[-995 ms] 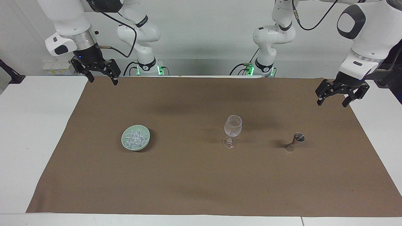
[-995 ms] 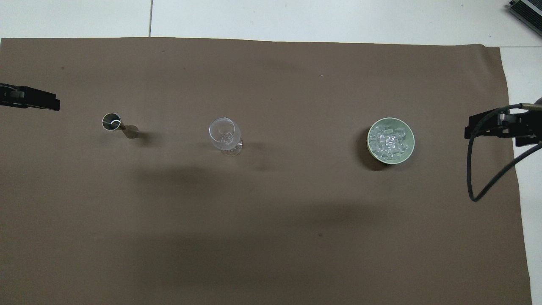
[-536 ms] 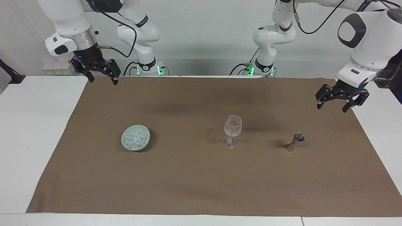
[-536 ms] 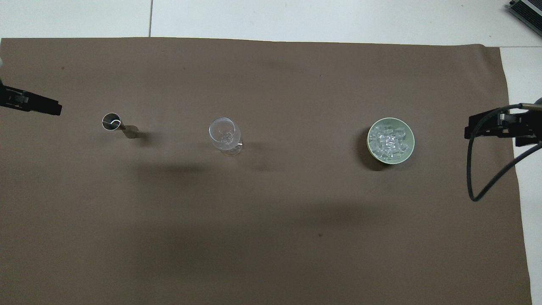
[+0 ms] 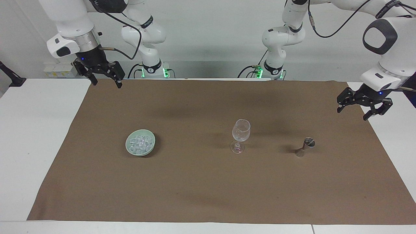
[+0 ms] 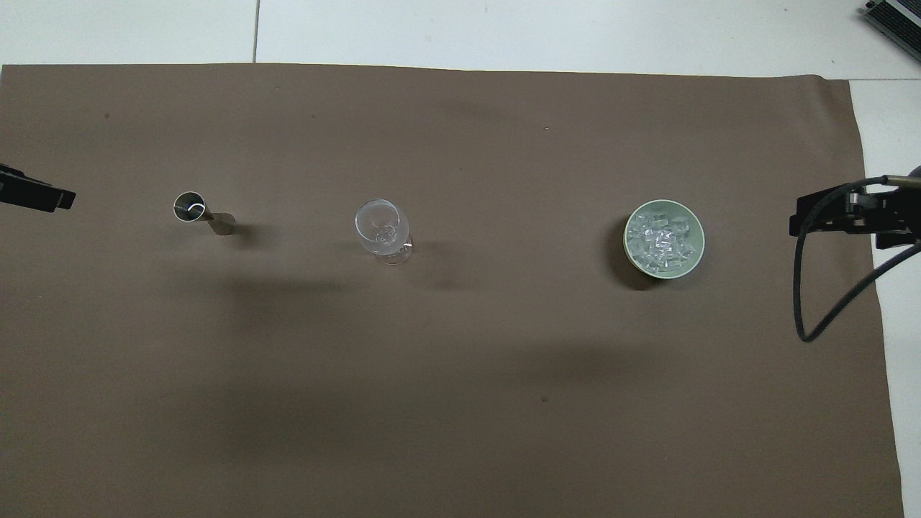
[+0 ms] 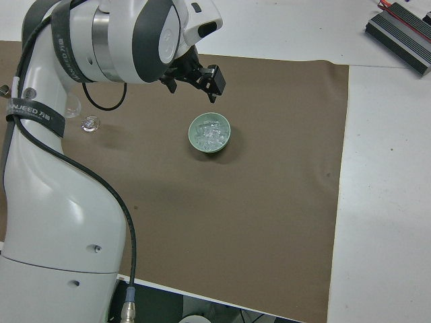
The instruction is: Pour wine and add ice with both arms
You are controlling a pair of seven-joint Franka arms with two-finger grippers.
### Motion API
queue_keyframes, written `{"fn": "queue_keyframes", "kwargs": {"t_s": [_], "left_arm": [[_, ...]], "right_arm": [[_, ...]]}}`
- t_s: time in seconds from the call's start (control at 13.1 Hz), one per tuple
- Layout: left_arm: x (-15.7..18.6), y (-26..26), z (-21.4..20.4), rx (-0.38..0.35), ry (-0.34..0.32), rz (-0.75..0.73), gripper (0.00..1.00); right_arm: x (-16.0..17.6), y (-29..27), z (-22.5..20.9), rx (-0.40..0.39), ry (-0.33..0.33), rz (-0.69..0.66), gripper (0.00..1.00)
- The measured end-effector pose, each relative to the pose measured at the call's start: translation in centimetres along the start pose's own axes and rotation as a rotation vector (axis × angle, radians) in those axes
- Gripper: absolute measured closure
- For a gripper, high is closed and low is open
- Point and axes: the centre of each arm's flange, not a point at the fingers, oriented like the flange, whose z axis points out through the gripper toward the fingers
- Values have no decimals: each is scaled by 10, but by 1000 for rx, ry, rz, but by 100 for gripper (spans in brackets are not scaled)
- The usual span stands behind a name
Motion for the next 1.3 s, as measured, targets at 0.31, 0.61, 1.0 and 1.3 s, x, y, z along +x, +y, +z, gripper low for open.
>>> {"fn": "queue_keyframes", "kwargs": {"t_s": [0.31,0.61,1.0,1.3], "left_arm": [[-8,-43,58,-141,17,111,0],[-21,-80,107,-321,170,246,0],[-33,-110,164,-430,409,523,0],[-47,-125,212,-490,584,667,0]], "right_arm": [[0,0,0,0,0,0,0],[0,0,0,0,0,0,0],[0,0,0,0,0,0,0],[0,0,0,0,0,0,0]]}}
